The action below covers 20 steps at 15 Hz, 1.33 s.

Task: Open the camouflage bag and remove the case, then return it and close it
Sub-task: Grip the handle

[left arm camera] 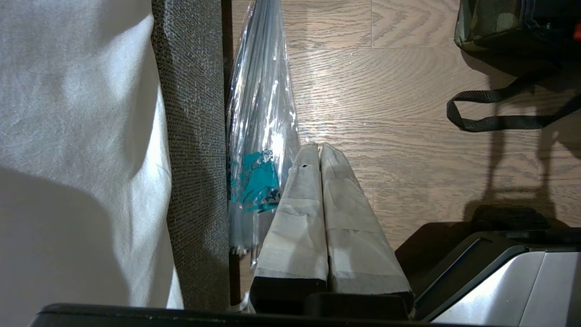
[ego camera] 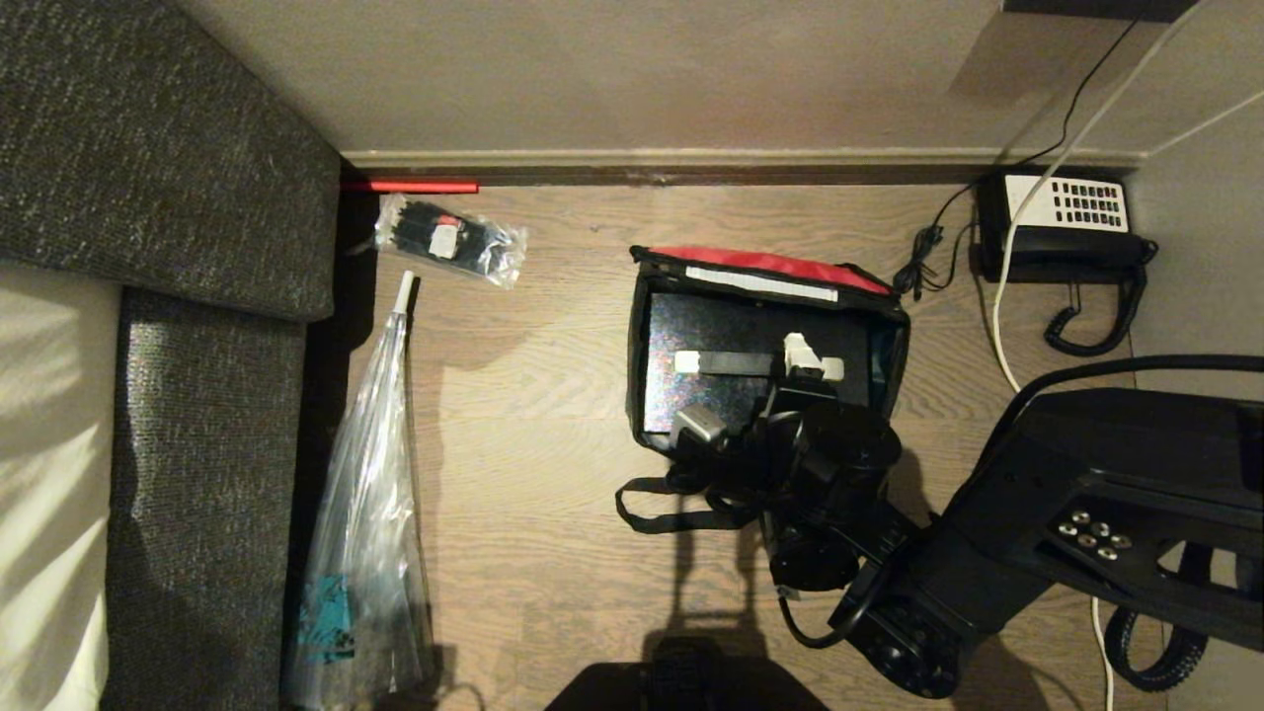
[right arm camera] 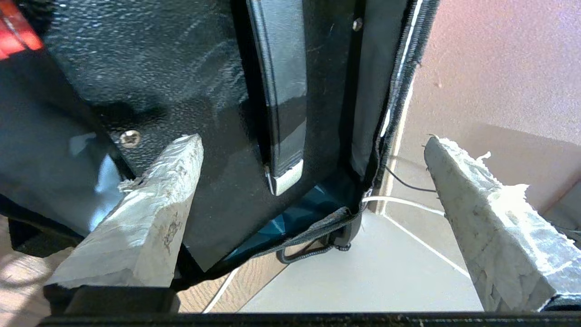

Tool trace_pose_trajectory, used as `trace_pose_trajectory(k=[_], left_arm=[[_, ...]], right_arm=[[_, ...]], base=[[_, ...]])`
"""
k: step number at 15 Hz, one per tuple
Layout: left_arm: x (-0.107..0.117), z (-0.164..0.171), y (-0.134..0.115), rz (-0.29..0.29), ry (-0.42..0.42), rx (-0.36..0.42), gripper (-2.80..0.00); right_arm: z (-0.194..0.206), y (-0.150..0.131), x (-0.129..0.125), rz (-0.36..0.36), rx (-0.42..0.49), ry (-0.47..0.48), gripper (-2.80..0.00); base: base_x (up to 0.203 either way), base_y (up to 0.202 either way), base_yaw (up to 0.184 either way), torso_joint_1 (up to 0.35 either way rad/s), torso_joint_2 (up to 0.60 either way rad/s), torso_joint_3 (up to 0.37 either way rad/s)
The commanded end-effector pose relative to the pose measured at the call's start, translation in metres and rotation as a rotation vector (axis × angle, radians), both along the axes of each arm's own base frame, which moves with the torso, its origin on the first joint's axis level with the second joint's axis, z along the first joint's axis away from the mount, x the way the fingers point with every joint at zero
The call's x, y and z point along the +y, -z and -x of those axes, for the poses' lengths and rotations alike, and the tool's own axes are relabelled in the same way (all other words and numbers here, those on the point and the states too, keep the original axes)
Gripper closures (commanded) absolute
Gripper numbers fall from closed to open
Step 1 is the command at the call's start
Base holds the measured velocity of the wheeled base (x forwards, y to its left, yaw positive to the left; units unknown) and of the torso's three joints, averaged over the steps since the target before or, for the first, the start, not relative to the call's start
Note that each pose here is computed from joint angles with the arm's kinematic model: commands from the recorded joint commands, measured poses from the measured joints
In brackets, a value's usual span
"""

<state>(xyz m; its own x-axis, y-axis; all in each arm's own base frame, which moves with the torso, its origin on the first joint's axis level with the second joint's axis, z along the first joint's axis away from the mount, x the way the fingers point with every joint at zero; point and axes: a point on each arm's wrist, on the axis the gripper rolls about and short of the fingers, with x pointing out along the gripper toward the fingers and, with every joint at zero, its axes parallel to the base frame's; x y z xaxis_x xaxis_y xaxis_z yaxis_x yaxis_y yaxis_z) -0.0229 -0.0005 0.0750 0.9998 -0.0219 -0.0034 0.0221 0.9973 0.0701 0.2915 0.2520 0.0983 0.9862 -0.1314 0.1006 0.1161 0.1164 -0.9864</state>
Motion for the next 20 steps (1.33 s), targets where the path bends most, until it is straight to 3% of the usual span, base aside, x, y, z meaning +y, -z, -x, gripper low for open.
trace_pose_trajectory(k=[1, 20], left_arm=[[0.0000, -0.0002, 0.0008, -0.005, 0.002, 0.007, 0.00], [0.0000, -0.0002, 0.0004, -0.001, -0.001, 0.003, 0.00]], right_arm=[[0.0007, -0.0024, -0.0010, -0.001, -0.006, 0.013, -2.80], [0.0002, -0.0118, 0.0008, -0.013, -0.027, 0.026, -2.80]], base=[[0.000, 0.000, 0.000, 0.000, 0.00, 0.000], [0.000, 0.000, 0.000, 0.000, 0.00, 0.000]])
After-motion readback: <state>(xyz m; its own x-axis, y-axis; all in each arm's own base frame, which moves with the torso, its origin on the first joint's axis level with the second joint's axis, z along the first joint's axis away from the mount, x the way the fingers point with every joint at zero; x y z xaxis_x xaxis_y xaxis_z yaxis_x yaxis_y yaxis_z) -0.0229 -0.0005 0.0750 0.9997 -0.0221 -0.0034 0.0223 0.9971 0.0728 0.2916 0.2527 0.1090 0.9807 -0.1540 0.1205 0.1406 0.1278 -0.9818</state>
